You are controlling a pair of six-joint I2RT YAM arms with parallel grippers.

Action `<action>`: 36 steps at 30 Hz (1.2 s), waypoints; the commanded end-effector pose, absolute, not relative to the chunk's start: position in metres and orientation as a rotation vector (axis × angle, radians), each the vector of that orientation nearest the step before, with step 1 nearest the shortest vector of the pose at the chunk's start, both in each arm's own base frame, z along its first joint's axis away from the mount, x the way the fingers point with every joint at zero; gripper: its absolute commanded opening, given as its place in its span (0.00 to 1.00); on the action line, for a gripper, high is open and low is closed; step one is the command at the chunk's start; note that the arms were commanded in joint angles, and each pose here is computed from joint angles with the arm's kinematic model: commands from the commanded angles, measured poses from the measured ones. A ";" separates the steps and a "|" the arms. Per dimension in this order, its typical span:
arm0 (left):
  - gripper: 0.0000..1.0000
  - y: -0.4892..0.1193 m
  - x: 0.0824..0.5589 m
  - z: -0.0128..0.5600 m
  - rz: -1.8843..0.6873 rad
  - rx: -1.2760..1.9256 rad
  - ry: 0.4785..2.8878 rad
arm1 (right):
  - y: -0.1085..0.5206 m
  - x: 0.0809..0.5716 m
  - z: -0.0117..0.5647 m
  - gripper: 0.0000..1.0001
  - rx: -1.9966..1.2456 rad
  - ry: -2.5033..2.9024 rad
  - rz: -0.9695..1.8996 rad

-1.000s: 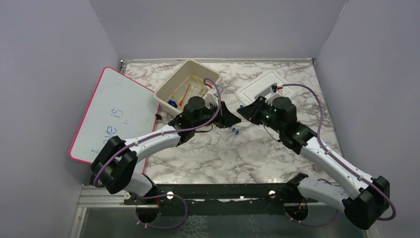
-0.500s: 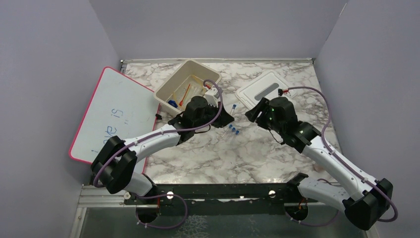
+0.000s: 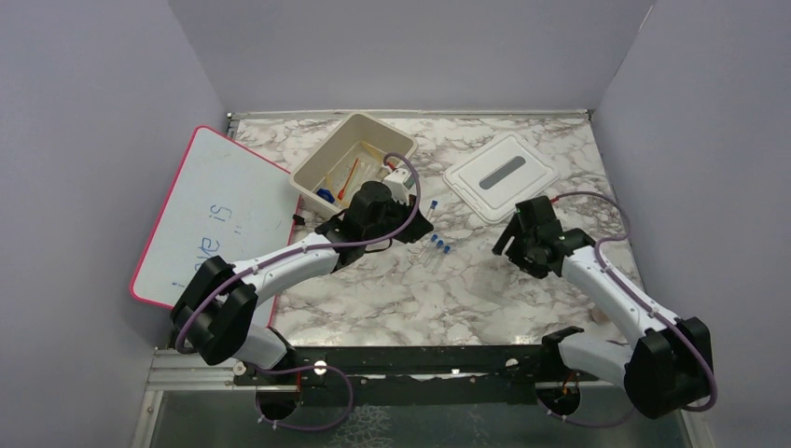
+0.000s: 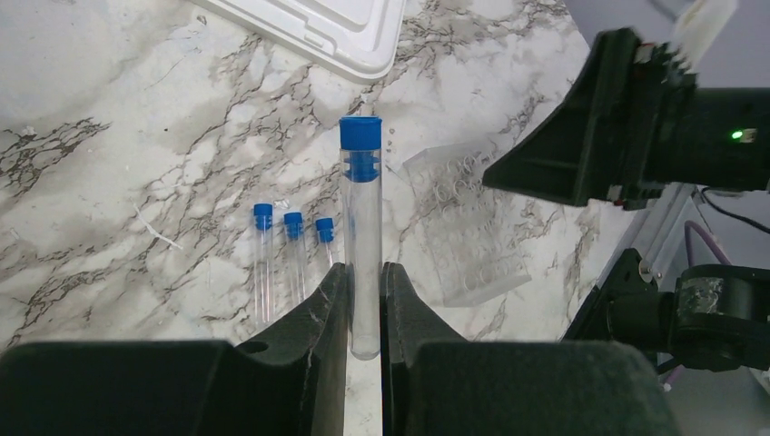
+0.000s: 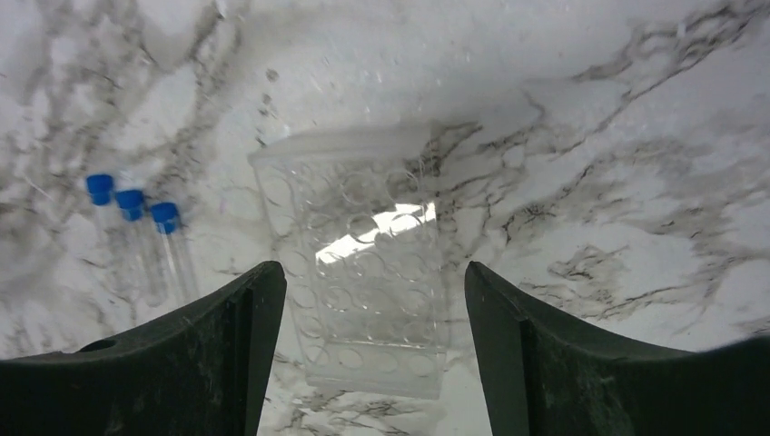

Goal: Organize the chemistry lab equipment

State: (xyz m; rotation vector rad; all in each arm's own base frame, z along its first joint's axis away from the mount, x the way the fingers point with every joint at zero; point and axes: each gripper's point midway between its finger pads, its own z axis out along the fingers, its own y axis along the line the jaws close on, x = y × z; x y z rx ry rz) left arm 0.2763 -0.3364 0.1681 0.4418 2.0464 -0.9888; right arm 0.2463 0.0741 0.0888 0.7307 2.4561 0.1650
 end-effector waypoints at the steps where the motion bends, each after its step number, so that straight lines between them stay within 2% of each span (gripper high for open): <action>1: 0.16 -0.341 0.271 0.191 -1.044 0.492 1.976 | 0.094 0.227 0.060 0.77 0.736 2.598 0.269; 4: 0.17 -0.342 0.271 0.190 -1.045 0.500 1.976 | 0.101 0.231 0.053 0.76 0.718 2.604 0.319; 11: 0.16 -0.343 0.270 0.189 -1.047 0.510 1.976 | 0.132 0.256 0.049 0.68 0.513 2.626 0.493; 18: 0.17 -0.343 0.269 0.188 -1.053 0.517 1.980 | 0.143 0.288 0.050 0.57 0.370 2.598 0.511; 21: 0.17 -0.345 0.266 0.189 -1.077 0.533 1.967 | 0.145 0.299 0.064 0.59 0.313 2.554 0.515; 25: 0.17 -0.351 0.262 0.191 -1.121 0.559 1.949 | 0.119 0.303 0.076 0.69 0.383 2.549 0.322; 27: 0.18 -0.353 0.260 0.194 -1.141 0.577 1.928 | 0.115 0.302 0.091 0.70 0.350 2.517 0.305; 29: 0.18 -0.356 0.258 0.196 -1.157 0.602 1.909 | 0.127 0.300 0.117 0.71 0.238 2.461 0.420; 33: 0.18 -0.358 0.257 0.196 -1.156 0.649 1.884 | 0.180 0.286 0.185 0.71 -0.064 2.296 0.834; 36: 0.18 -0.357 0.257 0.197 -1.144 0.661 1.870 | 0.201 0.277 0.222 0.70 -0.139 2.223 1.017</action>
